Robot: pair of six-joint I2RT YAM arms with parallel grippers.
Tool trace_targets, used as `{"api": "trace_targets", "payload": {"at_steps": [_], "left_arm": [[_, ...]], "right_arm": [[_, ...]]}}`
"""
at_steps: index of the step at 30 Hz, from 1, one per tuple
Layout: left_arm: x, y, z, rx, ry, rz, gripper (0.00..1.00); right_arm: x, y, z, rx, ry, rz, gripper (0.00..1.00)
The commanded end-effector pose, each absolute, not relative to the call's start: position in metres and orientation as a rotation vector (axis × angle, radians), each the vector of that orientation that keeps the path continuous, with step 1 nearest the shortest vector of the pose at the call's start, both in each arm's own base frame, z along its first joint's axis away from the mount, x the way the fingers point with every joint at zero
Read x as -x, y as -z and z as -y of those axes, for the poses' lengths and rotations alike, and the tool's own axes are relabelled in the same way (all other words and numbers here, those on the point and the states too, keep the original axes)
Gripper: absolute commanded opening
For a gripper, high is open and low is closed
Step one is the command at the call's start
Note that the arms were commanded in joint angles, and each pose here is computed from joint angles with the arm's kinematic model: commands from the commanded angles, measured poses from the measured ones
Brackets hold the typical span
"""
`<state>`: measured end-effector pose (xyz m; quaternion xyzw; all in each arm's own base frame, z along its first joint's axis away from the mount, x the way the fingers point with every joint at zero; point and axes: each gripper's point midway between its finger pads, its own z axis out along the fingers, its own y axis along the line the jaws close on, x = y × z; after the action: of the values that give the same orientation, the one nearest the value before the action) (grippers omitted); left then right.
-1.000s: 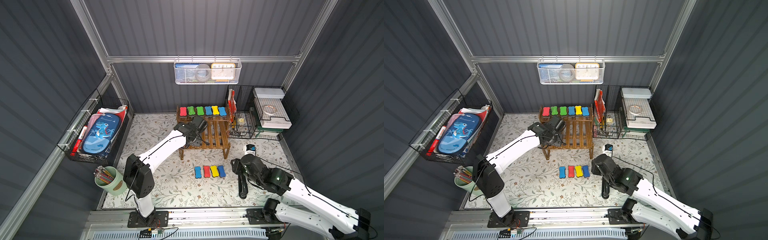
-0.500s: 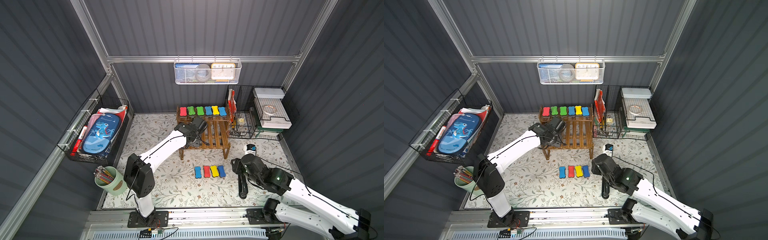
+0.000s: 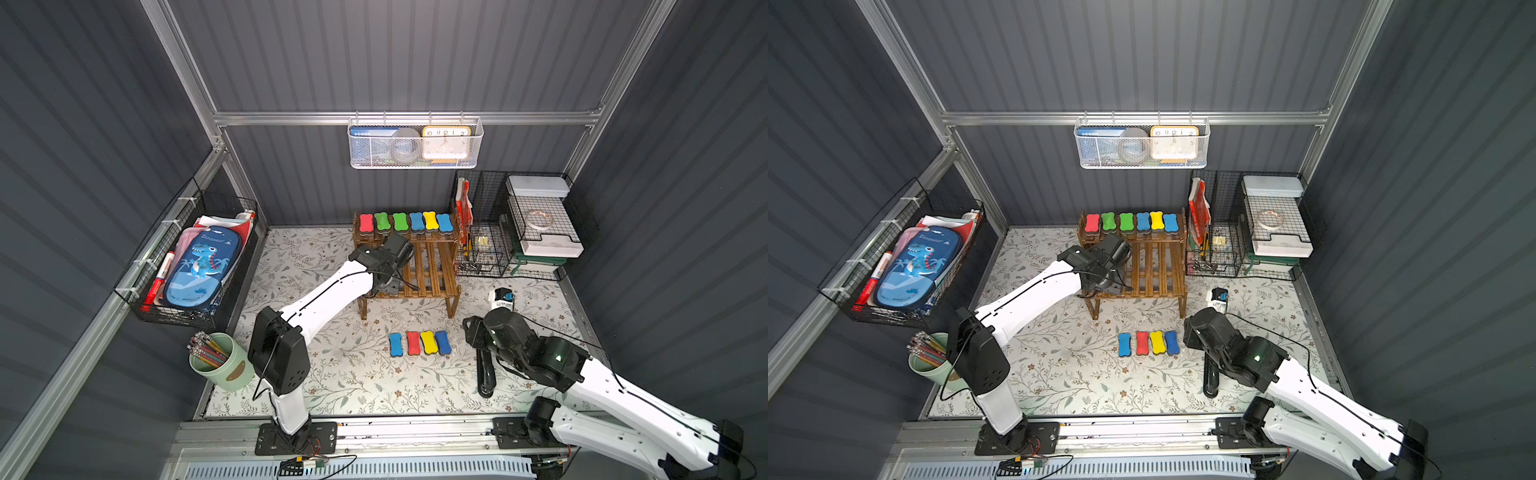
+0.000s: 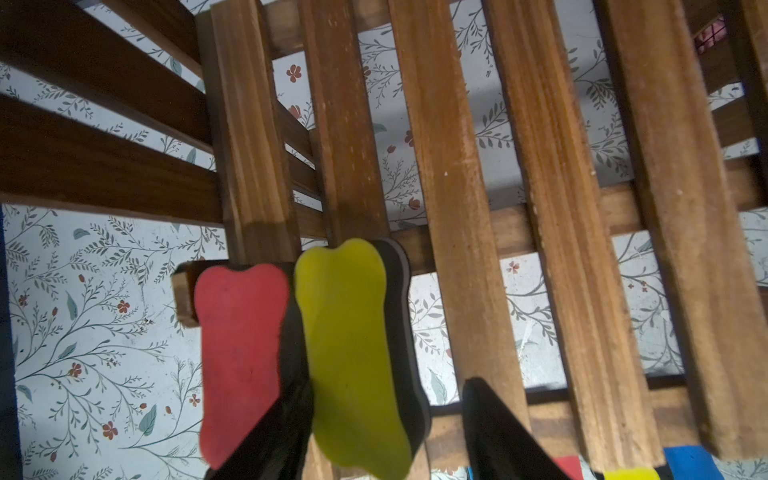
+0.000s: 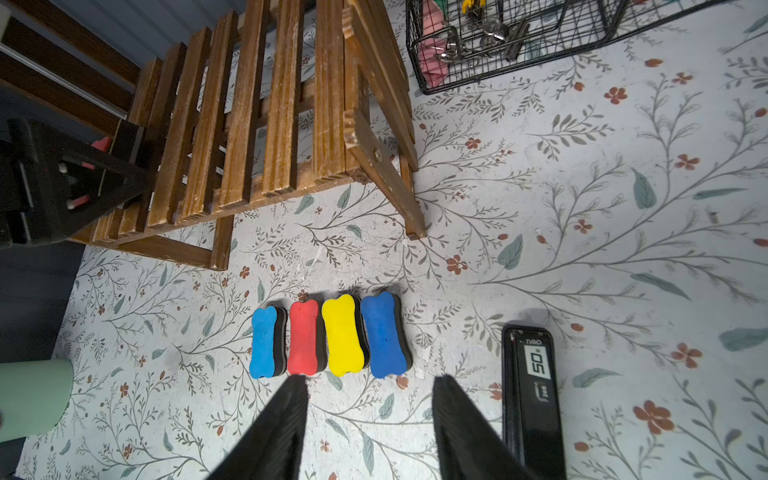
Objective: Remove the whiteboard erasers from the shelf
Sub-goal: Pick up the whiteboard eraser from the shelf.
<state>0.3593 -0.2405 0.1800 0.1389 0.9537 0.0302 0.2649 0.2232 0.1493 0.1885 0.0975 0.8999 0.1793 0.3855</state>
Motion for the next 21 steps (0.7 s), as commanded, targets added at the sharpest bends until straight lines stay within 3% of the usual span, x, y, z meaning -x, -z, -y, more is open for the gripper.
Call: {"api": "trace_targets", "payload": {"at_steps": [1, 10, 21], "left_arm": [[-0.364, -0.183, 0.240, -0.395, -0.104, -2.569, 0.62], [-0.368, -0.196, 0.244, -0.389, -0.080, -2.534, 0.69], [-0.366, -0.173, 0.240, -0.395, -0.135, -2.580, 0.60]], "right_arm": [[-0.223, -0.186, -0.147, -0.263, -0.454, -2.288, 0.53], [-0.223, -0.184, -0.147, -0.264, -0.455, -2.293, 0.53], [-0.222, -0.184, -0.144, -0.269, -0.455, -2.288, 0.53]]}}
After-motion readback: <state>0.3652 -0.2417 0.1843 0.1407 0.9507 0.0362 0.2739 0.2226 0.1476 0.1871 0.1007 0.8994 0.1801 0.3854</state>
